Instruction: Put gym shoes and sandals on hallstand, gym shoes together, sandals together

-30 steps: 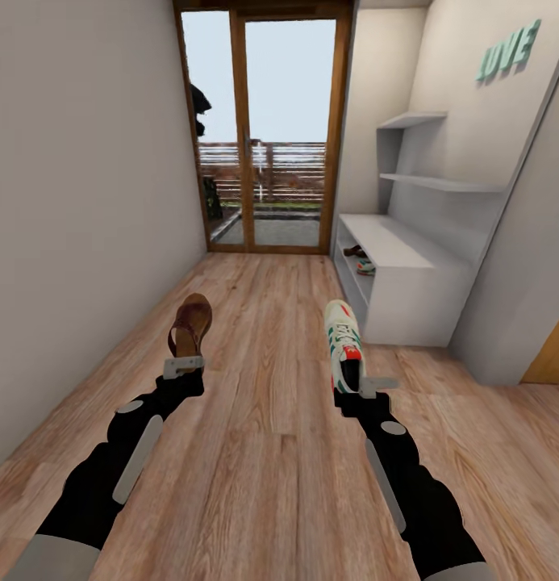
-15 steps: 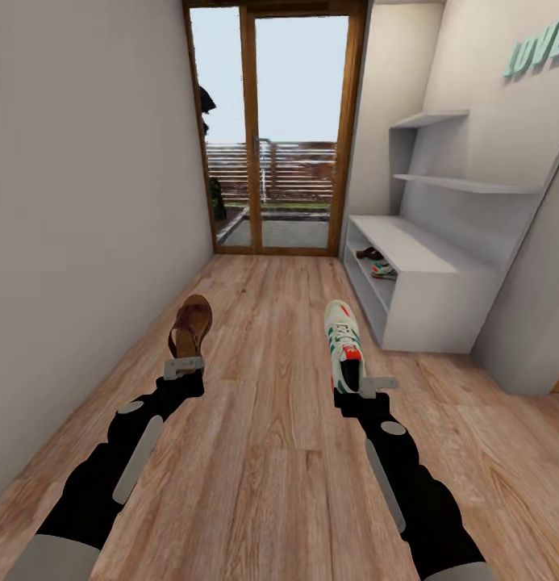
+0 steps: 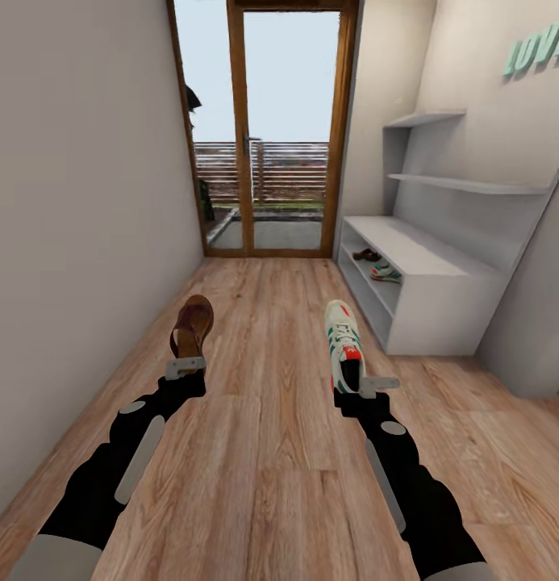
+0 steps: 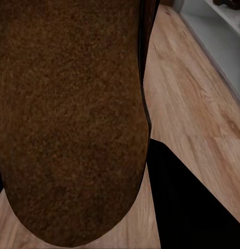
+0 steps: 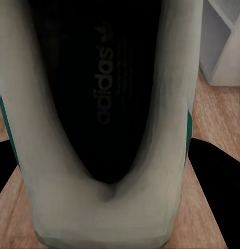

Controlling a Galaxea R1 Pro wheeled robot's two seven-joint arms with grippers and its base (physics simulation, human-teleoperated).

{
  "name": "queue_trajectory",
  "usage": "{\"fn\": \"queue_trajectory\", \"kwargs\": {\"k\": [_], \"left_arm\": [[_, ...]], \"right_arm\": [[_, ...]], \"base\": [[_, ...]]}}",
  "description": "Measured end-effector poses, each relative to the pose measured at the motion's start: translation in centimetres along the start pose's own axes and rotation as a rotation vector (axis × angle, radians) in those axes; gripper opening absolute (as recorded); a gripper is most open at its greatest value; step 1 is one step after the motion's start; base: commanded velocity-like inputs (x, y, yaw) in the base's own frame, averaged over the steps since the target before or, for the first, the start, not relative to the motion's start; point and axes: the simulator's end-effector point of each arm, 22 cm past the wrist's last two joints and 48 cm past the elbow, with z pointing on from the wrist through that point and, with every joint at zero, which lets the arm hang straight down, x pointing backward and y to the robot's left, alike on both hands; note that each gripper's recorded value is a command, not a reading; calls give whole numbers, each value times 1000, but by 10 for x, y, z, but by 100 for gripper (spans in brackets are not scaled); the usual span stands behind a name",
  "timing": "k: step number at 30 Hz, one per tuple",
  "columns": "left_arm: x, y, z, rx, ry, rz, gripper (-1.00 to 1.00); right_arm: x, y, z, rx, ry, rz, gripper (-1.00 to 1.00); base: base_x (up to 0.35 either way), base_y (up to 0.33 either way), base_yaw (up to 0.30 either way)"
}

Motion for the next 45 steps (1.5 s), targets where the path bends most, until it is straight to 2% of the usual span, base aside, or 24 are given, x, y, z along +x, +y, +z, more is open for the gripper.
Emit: {"fn": "queue_trajectory", "kwargs": {"k": [7, 31, 45], "left_arm": [[5, 1, 3, -1, 9, -2, -100], [12, -5, 5, 5, 22, -14, -100], [12, -7, 5, 8, 22, -17, -100]], "right_arm": [[5, 0, 3, 0, 9, -1, -100], [6, 0, 3, 0, 11, 1, -100], [6, 0, 3, -1, 11, 0, -100]], "base": [[244, 244, -105], [251, 237, -3], [336, 39, 0]]}}
